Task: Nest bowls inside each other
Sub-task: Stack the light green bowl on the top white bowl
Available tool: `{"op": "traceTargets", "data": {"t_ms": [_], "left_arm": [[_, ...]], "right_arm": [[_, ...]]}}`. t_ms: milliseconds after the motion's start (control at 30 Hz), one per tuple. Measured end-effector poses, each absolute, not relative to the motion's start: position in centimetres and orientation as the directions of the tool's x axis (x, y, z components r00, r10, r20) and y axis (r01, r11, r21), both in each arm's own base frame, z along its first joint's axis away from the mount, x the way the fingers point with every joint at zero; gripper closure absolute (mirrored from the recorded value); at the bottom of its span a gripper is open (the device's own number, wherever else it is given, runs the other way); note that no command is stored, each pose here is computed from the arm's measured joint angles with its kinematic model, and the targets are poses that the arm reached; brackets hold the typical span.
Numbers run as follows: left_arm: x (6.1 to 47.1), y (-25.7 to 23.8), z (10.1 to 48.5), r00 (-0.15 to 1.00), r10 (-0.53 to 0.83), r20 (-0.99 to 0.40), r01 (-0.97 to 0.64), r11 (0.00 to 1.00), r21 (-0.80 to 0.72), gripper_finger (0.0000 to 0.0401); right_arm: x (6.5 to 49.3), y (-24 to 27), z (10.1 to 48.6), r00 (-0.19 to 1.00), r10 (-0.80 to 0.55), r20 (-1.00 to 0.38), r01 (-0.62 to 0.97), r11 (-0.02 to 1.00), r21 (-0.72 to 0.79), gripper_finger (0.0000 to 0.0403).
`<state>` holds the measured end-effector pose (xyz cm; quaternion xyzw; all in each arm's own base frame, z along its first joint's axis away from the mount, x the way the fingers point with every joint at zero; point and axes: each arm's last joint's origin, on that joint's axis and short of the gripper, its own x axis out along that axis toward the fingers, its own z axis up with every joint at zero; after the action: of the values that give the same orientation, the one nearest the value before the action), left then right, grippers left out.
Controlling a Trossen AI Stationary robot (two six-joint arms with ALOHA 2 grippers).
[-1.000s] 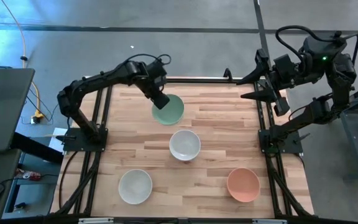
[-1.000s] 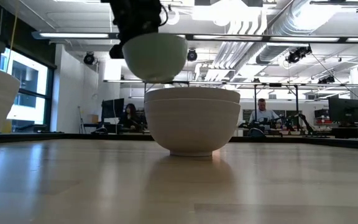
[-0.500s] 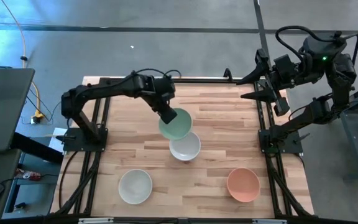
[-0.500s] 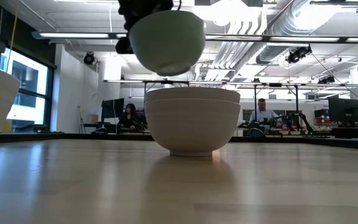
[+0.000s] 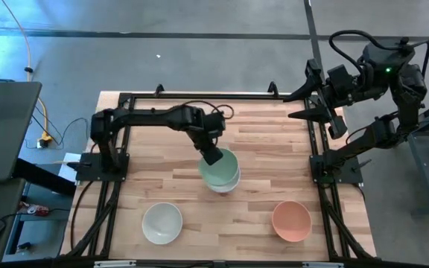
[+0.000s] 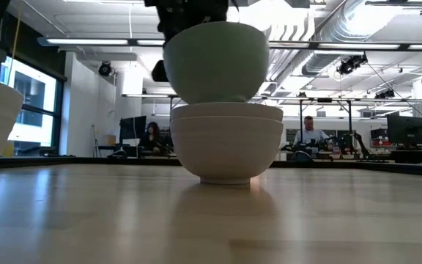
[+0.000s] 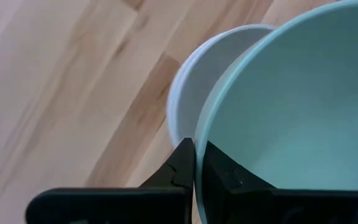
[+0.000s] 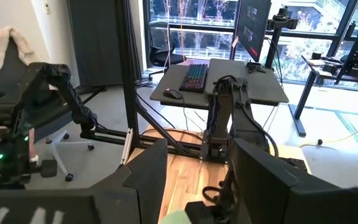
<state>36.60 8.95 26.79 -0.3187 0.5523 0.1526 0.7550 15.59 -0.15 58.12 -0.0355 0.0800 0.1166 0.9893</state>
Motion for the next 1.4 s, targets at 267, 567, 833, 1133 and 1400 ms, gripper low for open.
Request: {"op": "traceTargets", "data": {"t_ms": [267,567,833,1133,1400], "left_arm": [[39.8,8.7,27.1,0.340,-0.128,-0.931,-0.530,0.792,-0.303,0.0401],[40.4,8.9,26.5,0.231,-0.085,-0.969,-0.509,0.838,-0.194,0.0401],[40.3,9.0,26.5,0.215,-0.030,-0.976,-0.510,0.849,-0.138,0.0401],[41.0,9.0,25.0,0.180,-0.036,-0.983,-0.490,0.863,-0.121,0.0401],[41.8,8.3,22.9,0.130,-0.057,-0.990,-0.455,0.884,-0.111,0.0401]], "right_arm": [[15.6,-0.1,58.1,0.960,0.227,-0.167,-0.237,0.971,-0.042,0.0231],[15.5,-0.1,57.6,0.949,0.228,-0.218,-0.231,0.973,0.014,0.0231],[15.5,-0.1,57.5,0.947,0.228,-0.224,-0.233,0.972,0.006,0.0231],[15.5,-0.1,57.6,0.948,0.228,-0.224,-0.234,0.972,0.001,0.0231],[15.5,-0.1,57.5,0.946,0.228,-0.230,-0.232,0.973,0.010,0.0231]]}}
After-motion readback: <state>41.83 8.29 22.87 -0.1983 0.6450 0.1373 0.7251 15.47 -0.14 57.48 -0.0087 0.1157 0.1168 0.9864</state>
